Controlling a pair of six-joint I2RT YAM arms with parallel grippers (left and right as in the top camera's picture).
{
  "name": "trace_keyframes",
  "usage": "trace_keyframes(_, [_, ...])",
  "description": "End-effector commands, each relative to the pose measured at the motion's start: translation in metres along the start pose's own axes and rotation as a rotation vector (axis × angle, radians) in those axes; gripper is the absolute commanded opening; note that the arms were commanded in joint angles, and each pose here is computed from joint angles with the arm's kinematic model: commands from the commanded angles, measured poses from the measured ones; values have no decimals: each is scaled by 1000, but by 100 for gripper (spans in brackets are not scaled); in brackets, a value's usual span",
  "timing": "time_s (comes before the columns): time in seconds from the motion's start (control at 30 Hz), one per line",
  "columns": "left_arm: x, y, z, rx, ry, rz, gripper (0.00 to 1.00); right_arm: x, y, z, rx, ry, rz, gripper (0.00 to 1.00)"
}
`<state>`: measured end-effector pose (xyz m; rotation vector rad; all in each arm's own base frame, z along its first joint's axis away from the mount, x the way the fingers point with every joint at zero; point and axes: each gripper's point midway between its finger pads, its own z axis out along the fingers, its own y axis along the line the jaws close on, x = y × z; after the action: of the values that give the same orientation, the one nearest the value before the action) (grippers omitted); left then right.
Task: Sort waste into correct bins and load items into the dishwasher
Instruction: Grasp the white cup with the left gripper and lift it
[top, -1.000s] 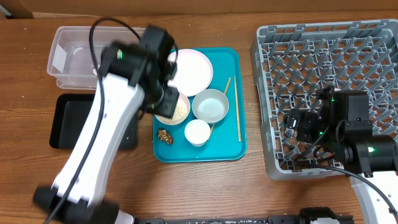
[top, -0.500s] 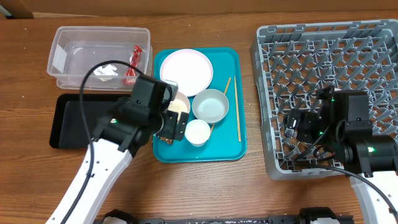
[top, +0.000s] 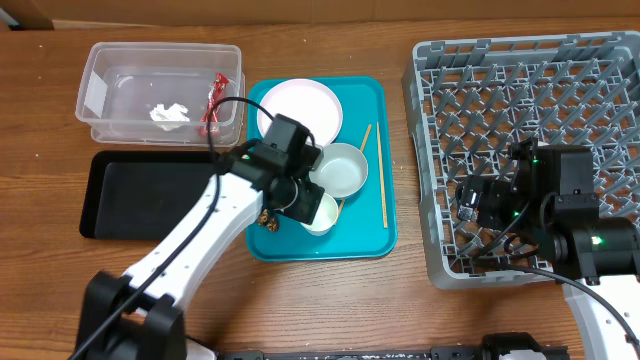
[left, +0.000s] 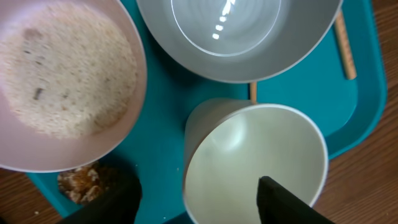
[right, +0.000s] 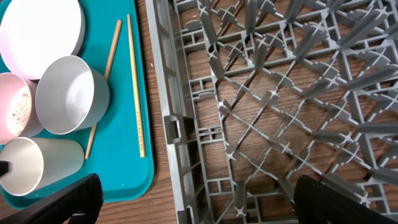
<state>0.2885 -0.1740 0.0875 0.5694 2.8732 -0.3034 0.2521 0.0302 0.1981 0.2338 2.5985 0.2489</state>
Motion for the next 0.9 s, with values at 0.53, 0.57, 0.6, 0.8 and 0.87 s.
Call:
trace_keyframes(0.53, [9, -12, 3, 86, 113, -21, 4, -11, -8, -8, 55, -48, -3, 100])
trace_keyframes(0.57, [3, -16, -6, 112, 99, -8, 4, -13, -15, -9, 94, -58, -2, 100])
trace_keyframes(0.6, [-2, -22, -15, 151, 82, 13, 4, -15, -23, -10, 143, -71, -1, 100])
trace_keyframes(0.8, [-51, -54, -68, 427, -90, 48, 4, -39, -48, -15, 289, -194, 136, 100])
trace_keyframes(0.87, [-72, -63, -84, 561, -176, 23, 4, -48, -42, -10, 252, -218, 181, 100])
